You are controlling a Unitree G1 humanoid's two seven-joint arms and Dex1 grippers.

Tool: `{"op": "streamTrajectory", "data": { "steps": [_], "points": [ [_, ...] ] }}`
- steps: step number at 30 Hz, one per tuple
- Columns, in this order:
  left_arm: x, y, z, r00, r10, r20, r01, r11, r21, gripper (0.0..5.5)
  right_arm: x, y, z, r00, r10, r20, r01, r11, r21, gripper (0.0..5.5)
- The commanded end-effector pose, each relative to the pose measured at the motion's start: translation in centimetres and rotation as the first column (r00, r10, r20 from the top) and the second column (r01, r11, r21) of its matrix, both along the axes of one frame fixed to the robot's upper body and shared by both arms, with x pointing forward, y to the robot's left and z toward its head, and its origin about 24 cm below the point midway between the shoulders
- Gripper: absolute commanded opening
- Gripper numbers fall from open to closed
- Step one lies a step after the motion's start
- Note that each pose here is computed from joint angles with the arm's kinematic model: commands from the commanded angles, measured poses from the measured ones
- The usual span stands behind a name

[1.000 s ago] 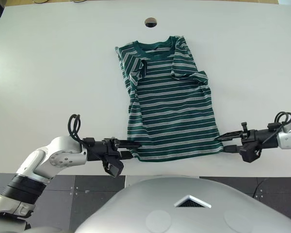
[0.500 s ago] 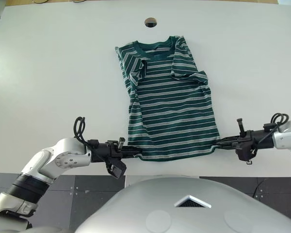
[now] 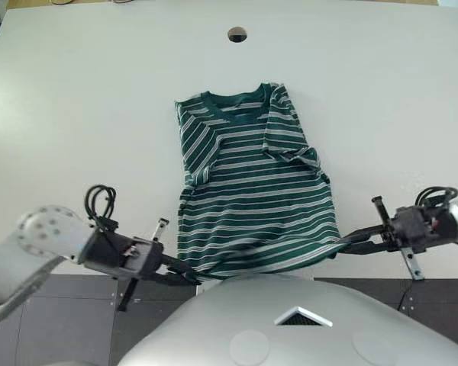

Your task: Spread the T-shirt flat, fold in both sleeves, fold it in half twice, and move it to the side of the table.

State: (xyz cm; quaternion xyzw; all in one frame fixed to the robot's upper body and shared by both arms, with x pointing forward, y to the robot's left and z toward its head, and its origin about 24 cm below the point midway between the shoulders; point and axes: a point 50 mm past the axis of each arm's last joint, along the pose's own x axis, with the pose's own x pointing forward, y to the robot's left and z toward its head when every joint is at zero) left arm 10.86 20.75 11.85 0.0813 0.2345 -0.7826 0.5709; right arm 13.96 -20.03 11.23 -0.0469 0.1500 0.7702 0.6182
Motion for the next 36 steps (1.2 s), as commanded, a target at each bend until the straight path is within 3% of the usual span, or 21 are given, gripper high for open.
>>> {"op": "streamTrajectory", "data": {
  "steps": [1,5,12,22,27,31,34,36],
  "points": [
    [0.5,0.4,0.6,0.998,0.048,0.049,-0.047,0.999,-0.024,0.14,0.5,0.4,0.5,0.998,-0.043,0.044,0.042,0.999,0.023,0.1],
    [4.2,1.6,0.2,0.941,0.277,0.194,-0.272,0.961,-0.054,0.14,3.9,1.2,-0.3,0.94,-0.237,0.246,0.23,0.971,0.058,0.1],
    [12.3,3.4,-1.8,0.634,0.612,0.473,-0.579,0.781,-0.234,0.14,11.4,2.6,-2.2,0.722,-0.435,0.538,0.48,0.875,0.062,0.1],
    [17.5,3.5,-4.6,0.384,0.625,0.68,-0.67,0.695,-0.261,0.14,18.6,3.5,-5.3,0.509,-0.458,0.728,0.649,0.761,0.025,0.1],
    [18.8,4.1,-5.2,0.334,0.652,0.68,-0.712,0.648,-0.271,0.14,20.3,4.5,-4.8,0.464,-0.497,0.734,0.665,0.742,0.082,0.1],
    [18.7,4.4,-7.0,0.362,0.678,0.64,-0.754,0.617,-0.227,0.14,20.5,5.6,-5.7,0.506,-0.478,0.718,0.655,0.754,0.041,0.1],
    [18.9,4.9,-7.5,0.342,0.684,0.644,-0.779,0.59,-0.213,0.58,21.0,5.9,-6.2,0.497,-0.49,0.716,0.684,0.729,0.025,0.53],
    [19.6,5.7,-7.4,0.247,0.711,0.659,-0.829,0.506,-0.236,0.94,21.9,5.1,-6.6,0.421,-0.54,0.729,0.788,0.615,0.001,0.94]
  ]
}}
